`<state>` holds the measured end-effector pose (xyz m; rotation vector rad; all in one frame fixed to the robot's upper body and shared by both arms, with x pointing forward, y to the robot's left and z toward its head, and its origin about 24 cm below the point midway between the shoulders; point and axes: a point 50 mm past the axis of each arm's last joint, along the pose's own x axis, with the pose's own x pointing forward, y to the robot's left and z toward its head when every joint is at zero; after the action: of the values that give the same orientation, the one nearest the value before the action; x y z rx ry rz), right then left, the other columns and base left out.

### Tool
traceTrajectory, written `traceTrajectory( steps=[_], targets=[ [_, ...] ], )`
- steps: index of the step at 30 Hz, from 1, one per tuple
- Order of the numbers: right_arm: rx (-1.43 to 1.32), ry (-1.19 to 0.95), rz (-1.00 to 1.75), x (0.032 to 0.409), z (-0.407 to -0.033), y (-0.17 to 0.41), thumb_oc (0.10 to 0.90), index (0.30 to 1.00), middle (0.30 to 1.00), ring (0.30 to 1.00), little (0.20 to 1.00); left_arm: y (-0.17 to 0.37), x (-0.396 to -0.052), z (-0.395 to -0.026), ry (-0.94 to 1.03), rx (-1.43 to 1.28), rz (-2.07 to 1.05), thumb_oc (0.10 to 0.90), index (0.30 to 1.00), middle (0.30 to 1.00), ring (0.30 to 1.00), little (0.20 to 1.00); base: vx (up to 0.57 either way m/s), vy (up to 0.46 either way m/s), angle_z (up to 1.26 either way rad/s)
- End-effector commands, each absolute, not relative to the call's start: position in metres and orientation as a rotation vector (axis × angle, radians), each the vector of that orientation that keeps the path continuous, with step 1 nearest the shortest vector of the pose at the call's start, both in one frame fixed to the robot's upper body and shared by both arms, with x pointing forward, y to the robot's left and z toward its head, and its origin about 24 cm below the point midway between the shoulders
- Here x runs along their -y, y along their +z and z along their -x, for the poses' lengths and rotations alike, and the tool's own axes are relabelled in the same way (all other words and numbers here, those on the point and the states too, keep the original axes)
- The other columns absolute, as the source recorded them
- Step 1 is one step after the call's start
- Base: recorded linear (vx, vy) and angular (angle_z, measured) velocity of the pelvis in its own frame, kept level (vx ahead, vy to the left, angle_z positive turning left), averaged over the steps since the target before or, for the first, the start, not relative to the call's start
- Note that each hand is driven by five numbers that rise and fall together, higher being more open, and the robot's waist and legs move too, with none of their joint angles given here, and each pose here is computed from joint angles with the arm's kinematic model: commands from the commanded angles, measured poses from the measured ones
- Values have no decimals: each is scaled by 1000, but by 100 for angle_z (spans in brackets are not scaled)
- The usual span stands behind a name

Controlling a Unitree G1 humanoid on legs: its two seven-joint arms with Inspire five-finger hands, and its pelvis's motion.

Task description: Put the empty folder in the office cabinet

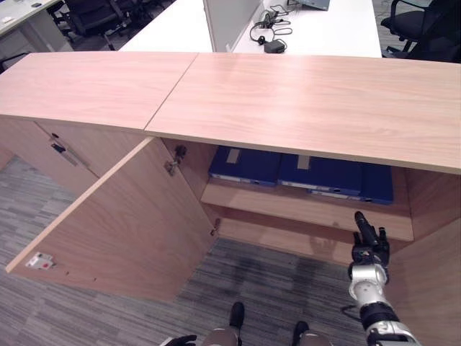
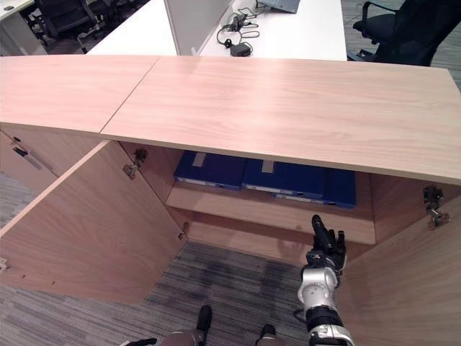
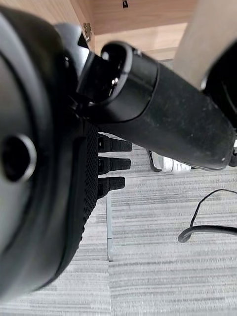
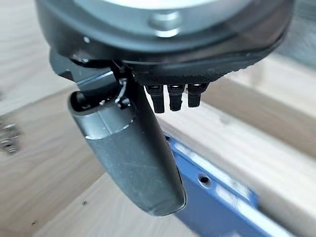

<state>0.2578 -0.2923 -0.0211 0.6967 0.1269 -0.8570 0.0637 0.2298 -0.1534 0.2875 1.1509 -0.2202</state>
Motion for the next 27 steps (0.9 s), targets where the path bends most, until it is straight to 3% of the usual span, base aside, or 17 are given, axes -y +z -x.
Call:
traceTrajectory(
  steps=[1, 4, 14, 19, 27],
  targets=[
    [108, -833, -326, 343, -280, 55, 400, 300, 300, 300, 300, -146, -199, -104, -304, -966, -264, 800, 900, 900, 900, 900, -76, -8, 0],
    [118, -862, -65, 374, -297, 101, 400, 300, 300, 300, 300, -142, -198, -113, -341, -920, -298, 800, 900, 900, 900, 900, -117, 10, -1],
    [192, -926, 113, 412, -313, 192, 400, 300, 300, 300, 300, -137, -187, -116, -422, -866, -291, 800, 900, 900, 900, 900, -73, 21, -1],
    [262, -1073, 122, 452, -283, 251, 400, 300, 300, 300, 300, -132, -186, -106, -519, -845, -308, 800, 900, 900, 900, 900, -35, 19, 14],
    [396, -1206, 110, 475, -246, 317, 400, 300, 300, 300, 300, -124, -192, -103, -549, -819, -311, 800, 900, 900, 900, 900, -13, -7, 13]
  ],
)
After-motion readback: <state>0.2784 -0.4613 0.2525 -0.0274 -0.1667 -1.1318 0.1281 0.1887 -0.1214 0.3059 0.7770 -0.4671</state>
